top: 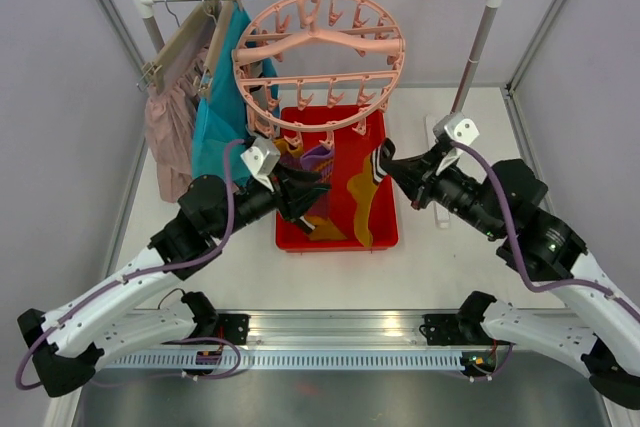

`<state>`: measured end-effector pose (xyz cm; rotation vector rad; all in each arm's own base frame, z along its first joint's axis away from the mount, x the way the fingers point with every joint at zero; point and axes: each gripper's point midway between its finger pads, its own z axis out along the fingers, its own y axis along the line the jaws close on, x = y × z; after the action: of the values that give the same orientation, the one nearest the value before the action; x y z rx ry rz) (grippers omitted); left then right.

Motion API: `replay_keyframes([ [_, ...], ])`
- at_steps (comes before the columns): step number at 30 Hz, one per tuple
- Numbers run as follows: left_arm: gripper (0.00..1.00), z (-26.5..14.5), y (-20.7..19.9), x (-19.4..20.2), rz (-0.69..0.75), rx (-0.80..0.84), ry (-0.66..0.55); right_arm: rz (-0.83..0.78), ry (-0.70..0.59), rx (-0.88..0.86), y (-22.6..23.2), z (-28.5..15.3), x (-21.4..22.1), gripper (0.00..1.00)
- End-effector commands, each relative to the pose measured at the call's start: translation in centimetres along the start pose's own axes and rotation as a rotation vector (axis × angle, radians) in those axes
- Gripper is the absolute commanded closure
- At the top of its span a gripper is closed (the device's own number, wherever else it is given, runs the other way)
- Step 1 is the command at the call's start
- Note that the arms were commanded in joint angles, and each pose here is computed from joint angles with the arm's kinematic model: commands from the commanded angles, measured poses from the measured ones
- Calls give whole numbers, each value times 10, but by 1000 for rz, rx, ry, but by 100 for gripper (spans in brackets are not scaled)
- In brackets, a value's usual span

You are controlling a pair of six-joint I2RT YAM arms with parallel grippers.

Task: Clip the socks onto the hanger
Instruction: Pick up the sock from the bin.

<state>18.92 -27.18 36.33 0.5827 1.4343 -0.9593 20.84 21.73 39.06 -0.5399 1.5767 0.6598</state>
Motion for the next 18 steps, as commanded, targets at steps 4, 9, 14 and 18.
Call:
replay_keyframes([
  [4,56,23,-29,-33,38,159,-69,-88,-72,-290,48,-45,-39,100],
  [9,51,28,-36,-57,78,182,-110,-92,-115,-434,71,-70,-50,100],
  [14,44,24,-63,-76,108,322,-128,-93,-129,-509,83,-82,-53,100],
  [18,42,21,-86,-72,117,468,-83,-91,-148,-556,91,-87,-58,100],
])
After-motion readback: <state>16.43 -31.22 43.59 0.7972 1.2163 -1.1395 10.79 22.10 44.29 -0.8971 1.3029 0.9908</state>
